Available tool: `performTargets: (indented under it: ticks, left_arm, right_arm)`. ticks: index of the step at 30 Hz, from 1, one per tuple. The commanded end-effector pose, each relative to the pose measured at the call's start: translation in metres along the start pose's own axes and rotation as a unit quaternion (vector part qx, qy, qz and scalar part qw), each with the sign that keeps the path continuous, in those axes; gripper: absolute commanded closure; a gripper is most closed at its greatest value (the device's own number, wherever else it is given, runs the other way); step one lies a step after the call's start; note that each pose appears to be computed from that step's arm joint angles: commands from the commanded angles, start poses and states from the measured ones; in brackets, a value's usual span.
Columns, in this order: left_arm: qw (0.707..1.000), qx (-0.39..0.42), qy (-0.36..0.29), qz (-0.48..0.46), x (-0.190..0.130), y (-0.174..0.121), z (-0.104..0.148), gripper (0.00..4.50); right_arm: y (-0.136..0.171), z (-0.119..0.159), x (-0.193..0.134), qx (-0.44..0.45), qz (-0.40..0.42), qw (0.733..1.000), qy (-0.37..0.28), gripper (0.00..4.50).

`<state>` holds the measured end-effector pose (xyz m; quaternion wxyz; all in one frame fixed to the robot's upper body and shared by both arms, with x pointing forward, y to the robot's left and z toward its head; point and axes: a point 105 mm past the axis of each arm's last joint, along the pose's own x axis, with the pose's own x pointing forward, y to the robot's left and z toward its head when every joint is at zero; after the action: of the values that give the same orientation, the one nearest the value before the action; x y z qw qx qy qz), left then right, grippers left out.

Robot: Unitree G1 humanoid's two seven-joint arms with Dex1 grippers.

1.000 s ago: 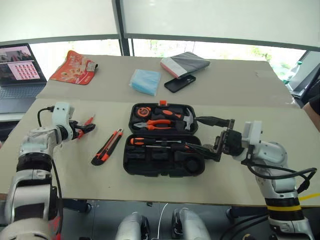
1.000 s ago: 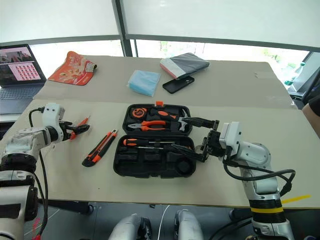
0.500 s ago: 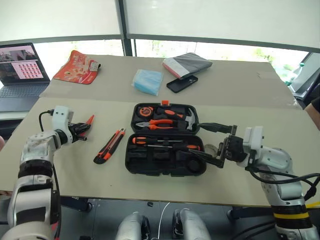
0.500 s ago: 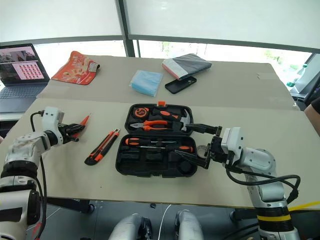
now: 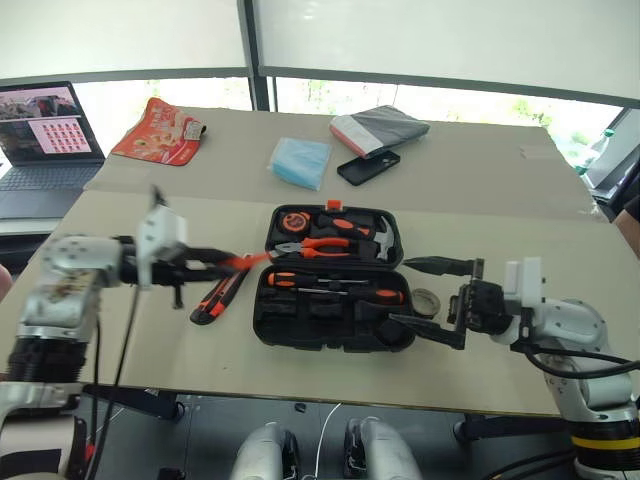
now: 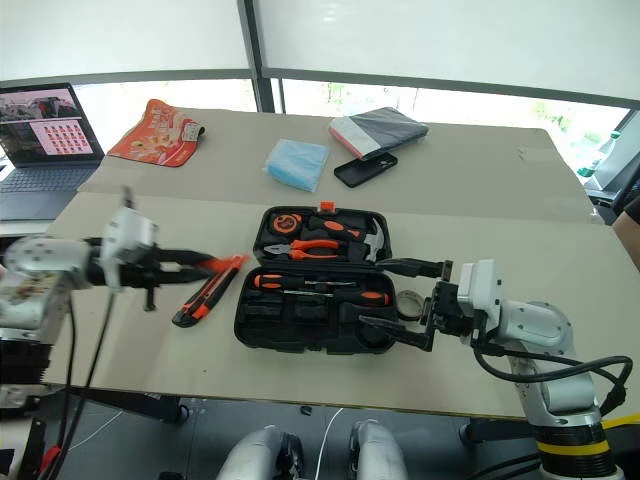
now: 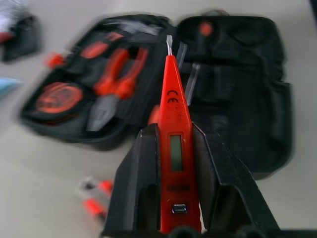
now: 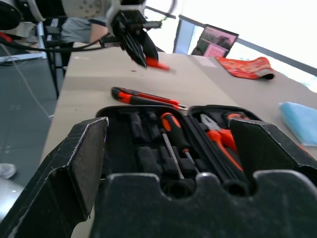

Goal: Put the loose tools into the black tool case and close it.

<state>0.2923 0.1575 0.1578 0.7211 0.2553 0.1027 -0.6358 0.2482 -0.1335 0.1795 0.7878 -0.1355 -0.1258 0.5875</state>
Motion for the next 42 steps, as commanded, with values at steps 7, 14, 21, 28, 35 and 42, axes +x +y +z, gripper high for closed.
performTargets:
  ticks: [7, 14, 21, 28, 35, 42]
  left_arm:
    - [0.995, 0.025, 0.094, -0.014, 0.036, -0.004, -0.005, 4.05]
    - [0.998, 0.011, 0.065, -0.002, 0.051, 0.006, 0.011, 4.05]
    - [0.994, 0.031, 0.100, -0.027, 0.066, 0.005, 0.007, 4.05]
    - [0.992, 0.019, 0.128, -0.011, 0.068, 0.010, 0.000, 4.05]
    - [0.990, 0.010, 0.144, -0.001, 0.065, 0.011, -0.005, 4.05]
    - [0.983, 0.016, 0.180, -0.028, 0.065, 0.003, -0.018, 4.05]
  right_arm:
    - [0.008, 0.012, 0.004, -0.012, -0.003, 1.000, -0.014, 0.00]
    - [0.011, 0.012, 0.002, -0.007, -0.012, 1.000, -0.011, 0.00]
    - [0.010, 0.009, -0.003, -0.009, -0.014, 1.000, 0.010, 0.00]
    - [0.009, 0.006, -0.010, -0.007, -0.028, 0.999, 0.026, 0.00]
    - [0.007, 0.005, -0.017, -0.003, -0.033, 0.999, 0.038, 0.00]
    - [0.006, 0.005, -0.015, 0.000, -0.028, 0.999, 0.041, 0.00]
